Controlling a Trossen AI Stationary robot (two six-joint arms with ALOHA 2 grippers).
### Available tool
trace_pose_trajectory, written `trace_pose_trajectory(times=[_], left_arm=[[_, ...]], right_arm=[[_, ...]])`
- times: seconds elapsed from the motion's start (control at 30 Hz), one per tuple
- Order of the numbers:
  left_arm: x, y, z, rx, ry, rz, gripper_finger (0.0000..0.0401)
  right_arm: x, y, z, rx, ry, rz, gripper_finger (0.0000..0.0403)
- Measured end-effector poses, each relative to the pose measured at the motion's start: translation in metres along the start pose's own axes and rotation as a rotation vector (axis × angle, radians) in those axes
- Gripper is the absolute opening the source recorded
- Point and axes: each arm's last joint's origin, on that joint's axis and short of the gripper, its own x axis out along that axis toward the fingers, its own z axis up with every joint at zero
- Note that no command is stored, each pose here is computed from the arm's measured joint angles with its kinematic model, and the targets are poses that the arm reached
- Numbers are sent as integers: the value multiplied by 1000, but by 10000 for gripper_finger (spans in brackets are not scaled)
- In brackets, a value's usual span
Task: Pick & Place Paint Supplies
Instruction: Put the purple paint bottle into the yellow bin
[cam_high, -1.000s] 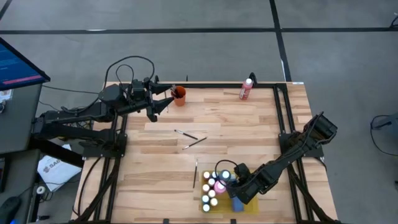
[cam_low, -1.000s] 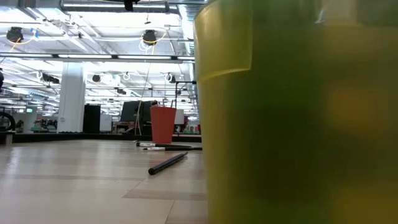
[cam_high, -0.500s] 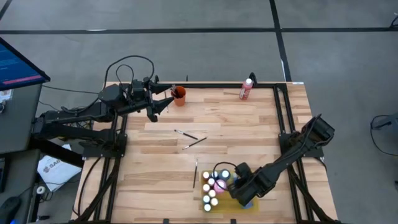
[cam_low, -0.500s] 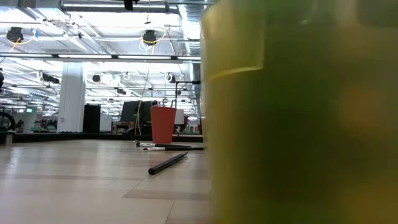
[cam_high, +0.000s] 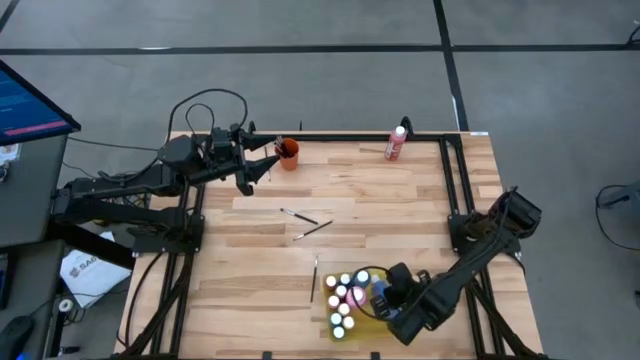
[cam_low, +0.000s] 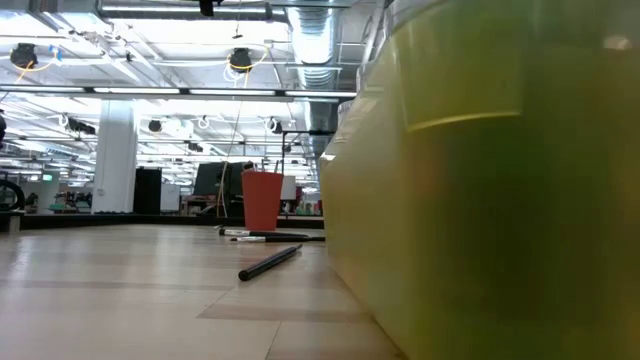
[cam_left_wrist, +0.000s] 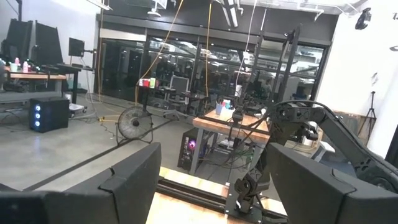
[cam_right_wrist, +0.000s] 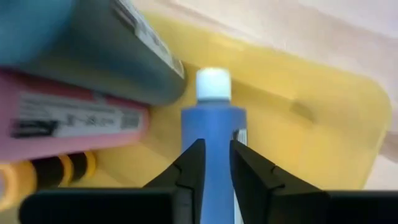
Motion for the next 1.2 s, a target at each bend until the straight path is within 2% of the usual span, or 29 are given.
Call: trace_pose_trajectory(times=[0.1,0.17,0.3,0.47,0.63,0.73,0.97,1.2], left_arm=[[0,0,0,0,0,0,286],[0,0,0,-2,0,0,286],[0,0,0,-3,1,-1,286],[0,0,0,-3,1,-1,286],[0,0,0,-3,1,-2,286],[0,0,0,-3,2,-5,286],[0,0,0,-3,2,-4,286],[0,0,0,1,2,-3,286]], right_arm=[[-5,0,-4,-1,-41,27,49],[-6,-1,-6,-25,-14,23,40],[-4,9,-6,-84,75,84,51],[4,24,8,-194,179,152,128],[13,20,27,-215,244,61,232],[17,17,35,-218,284,9,263],[22,16,40,-309,295,11,267],[37,15,26,-337,256,11,264]])
